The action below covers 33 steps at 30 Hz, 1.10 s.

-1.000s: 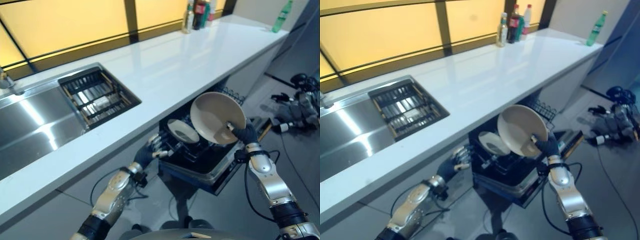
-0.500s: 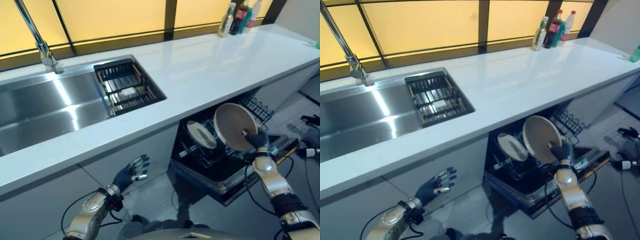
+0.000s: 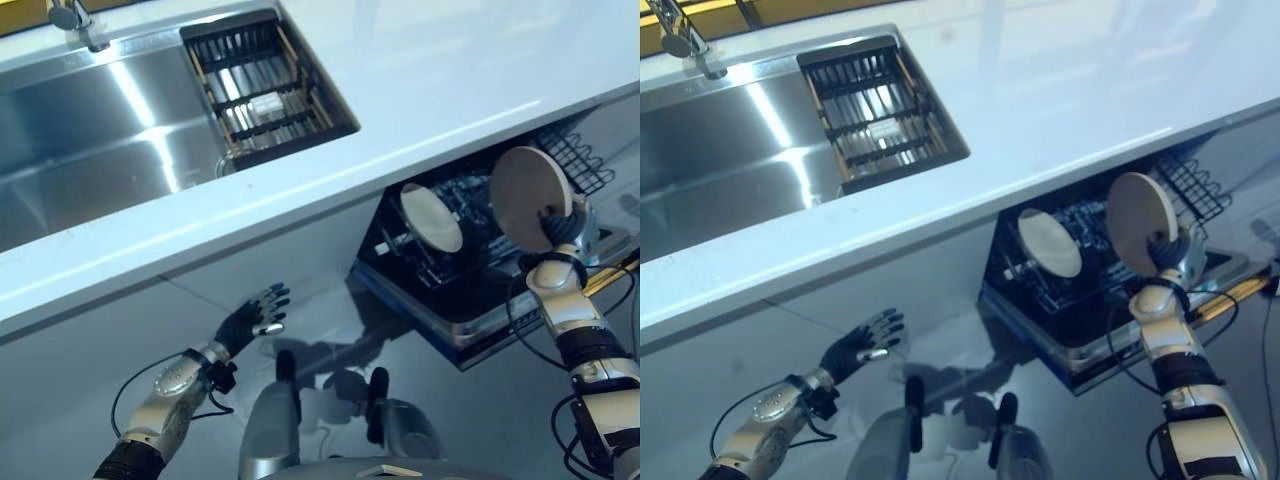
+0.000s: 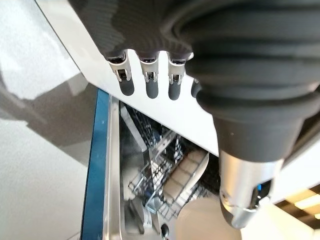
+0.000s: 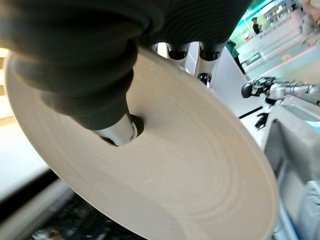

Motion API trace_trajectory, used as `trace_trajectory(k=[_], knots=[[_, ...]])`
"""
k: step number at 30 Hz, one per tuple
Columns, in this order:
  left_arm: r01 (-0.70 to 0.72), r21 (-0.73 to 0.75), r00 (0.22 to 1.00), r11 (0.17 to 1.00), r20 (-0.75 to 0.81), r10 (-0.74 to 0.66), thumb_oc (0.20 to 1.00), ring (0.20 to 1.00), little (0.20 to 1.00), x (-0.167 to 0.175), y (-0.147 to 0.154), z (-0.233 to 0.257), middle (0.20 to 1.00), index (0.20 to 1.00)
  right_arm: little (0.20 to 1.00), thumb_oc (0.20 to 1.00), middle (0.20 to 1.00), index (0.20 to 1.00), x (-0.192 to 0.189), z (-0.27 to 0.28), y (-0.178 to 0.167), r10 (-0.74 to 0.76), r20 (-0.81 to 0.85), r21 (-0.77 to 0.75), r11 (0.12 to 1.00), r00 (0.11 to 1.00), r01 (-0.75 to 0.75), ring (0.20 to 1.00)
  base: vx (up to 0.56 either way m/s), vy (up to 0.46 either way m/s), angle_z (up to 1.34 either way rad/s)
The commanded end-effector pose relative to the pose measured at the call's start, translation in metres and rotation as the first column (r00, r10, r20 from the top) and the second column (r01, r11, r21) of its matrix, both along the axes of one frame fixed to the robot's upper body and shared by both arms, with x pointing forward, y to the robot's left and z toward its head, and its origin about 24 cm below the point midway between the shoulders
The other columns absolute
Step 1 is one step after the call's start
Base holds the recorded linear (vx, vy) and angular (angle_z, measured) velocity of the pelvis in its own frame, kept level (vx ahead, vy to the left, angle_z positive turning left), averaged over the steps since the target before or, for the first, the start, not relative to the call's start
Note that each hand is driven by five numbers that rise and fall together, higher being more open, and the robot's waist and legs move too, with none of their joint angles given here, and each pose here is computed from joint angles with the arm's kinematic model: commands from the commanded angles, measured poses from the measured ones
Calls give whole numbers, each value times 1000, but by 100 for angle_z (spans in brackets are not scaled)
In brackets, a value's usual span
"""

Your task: Pick up plates and place into dishwasher.

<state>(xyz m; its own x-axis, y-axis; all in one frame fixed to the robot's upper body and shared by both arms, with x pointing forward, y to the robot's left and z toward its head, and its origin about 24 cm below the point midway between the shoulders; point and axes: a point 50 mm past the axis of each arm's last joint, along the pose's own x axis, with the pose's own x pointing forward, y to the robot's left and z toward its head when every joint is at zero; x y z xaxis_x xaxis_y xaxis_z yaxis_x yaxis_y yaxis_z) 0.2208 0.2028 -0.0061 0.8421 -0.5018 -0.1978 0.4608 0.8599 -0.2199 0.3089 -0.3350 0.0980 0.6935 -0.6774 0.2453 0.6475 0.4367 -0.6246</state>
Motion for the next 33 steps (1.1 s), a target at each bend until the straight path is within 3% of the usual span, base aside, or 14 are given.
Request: trace_trajectory(k=[1,20,33], knots=[[42,-56,993,998,115,-35,1000,1000,1000,2,-8,20,1000,1000,200,200,200,200,1,41,-20,-48,82,-188,980,995,63,200,10,-46,1],[130,-86,971,988,212,-109,1000,1000,1000,13,-26,47,1000,1000,200,200,200,200,11,94,-54,-136,21,-360,923,990,135,200,-16,-17,1],[142,-125,962,982,251,-107,1000,1000,1000,14,-33,57,1000,1000,200,200,200,200,21,130,-47,-89,59,-423,900,994,106,200,-12,-9,3]])
